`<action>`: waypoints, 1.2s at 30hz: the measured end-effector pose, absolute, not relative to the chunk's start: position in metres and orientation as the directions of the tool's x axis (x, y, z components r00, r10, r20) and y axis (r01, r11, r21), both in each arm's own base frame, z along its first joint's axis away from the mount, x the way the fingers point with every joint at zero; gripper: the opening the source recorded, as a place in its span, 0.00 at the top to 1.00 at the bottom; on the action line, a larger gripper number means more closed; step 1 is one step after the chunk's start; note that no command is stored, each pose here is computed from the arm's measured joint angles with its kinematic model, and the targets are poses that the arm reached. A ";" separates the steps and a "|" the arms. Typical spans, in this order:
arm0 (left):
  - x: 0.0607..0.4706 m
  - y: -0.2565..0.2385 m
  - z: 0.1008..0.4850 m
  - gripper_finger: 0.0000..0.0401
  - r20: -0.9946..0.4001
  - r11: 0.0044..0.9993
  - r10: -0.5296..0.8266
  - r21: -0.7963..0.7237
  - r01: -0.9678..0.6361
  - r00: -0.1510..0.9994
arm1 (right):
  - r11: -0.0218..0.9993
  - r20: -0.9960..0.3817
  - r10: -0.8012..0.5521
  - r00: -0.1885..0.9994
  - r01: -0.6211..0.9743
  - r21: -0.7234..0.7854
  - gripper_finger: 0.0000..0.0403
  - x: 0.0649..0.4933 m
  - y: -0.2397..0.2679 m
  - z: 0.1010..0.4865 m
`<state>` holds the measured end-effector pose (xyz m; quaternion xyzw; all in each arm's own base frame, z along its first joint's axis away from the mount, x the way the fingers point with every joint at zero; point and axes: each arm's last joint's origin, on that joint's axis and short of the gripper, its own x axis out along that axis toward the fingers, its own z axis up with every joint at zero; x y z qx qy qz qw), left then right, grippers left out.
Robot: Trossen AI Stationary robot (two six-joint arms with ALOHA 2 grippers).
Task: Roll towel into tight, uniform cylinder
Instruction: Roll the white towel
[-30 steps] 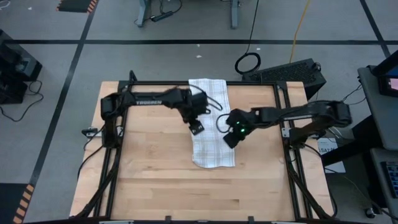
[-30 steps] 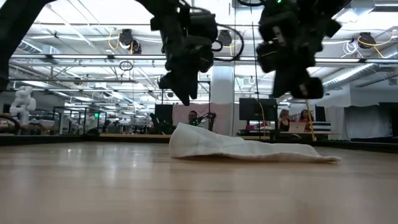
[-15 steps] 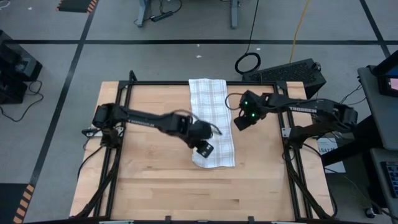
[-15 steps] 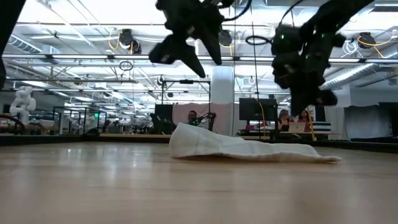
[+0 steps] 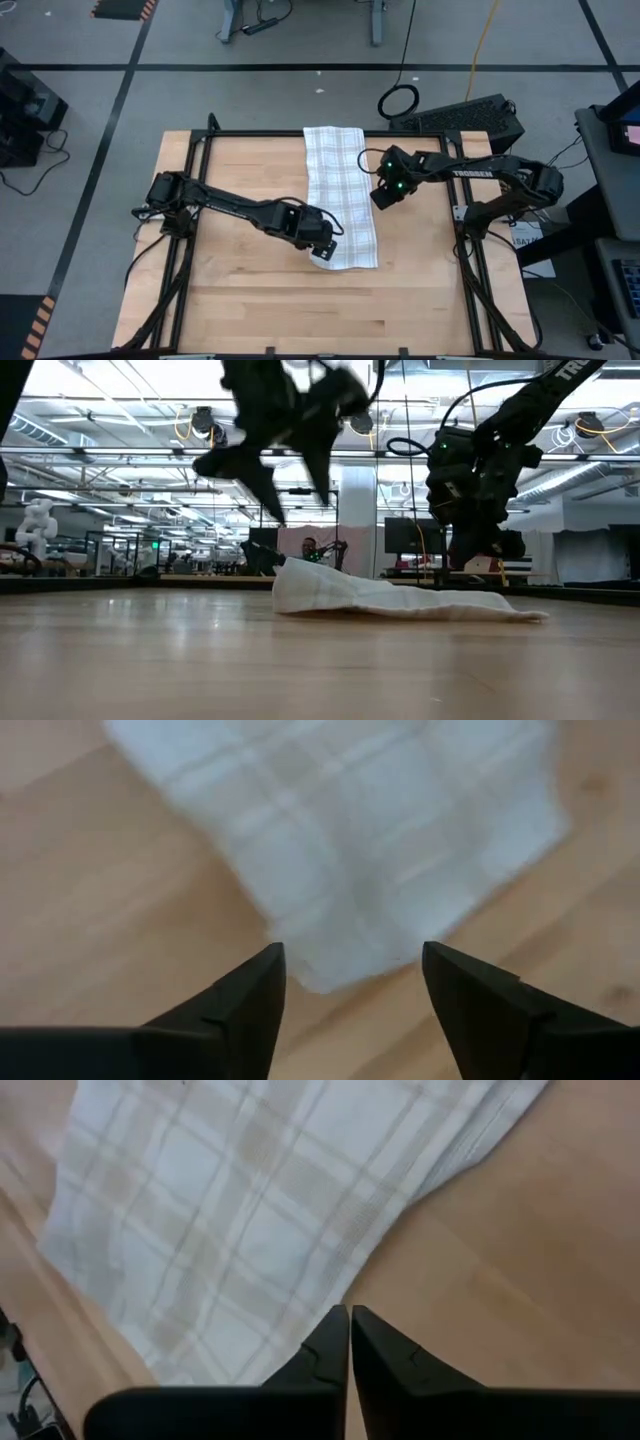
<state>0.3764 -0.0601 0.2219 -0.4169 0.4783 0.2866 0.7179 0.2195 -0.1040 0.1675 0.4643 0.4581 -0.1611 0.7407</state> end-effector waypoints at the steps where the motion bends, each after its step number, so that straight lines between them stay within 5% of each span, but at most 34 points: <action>1: 0.376 -0.058 0.220 0.40 -0.929 0.499 0.002 -0.319 -0.805 0.369 | 0.518 -0.827 0.192 0.529 0.661 0.543 0.97 0.219 -0.104 0.168; 9: 0.382 -0.043 0.215 0.43 -0.866 0.560 -0.219 -0.488 -0.669 0.449 | 0.496 -0.751 0.278 0.599 0.580 0.647 0.88 0.216 -0.095 0.185; 17: 0.376 -0.020 0.218 0.44 -0.879 0.621 -0.237 -0.464 -0.632 0.413 | 0.452 -0.695 0.273 0.665 0.549 0.703 0.82 0.208 -0.078 0.213; 21: 0.373 -0.010 0.219 0.44 -0.888 0.588 -0.237 -0.454 -0.670 0.395 | 0.411 -0.660 0.278 0.697 0.535 0.738 0.81 0.204 -0.066 0.227; 25: 0.377 -0.009 0.220 0.44 -0.873 0.423 -0.223 -0.487 -0.765 0.433 | 0.396 -0.642 0.240 0.728 0.530 0.750 0.81 0.198 -0.053 0.240; 31: 0.368 -0.023 0.214 0.43 -0.927 0.448 -0.072 -0.360 -0.818 0.368 | 0.349 -0.598 0.206 0.775 0.513 0.784 0.81 0.190 -0.038 0.256; 36: 0.363 -0.038 0.195 0.41 -0.874 0.434 -0.114 -0.472 -0.767 0.473 | 0.331 -0.568 0.176 0.804 0.495 0.803 0.81 0.187 -0.032 0.264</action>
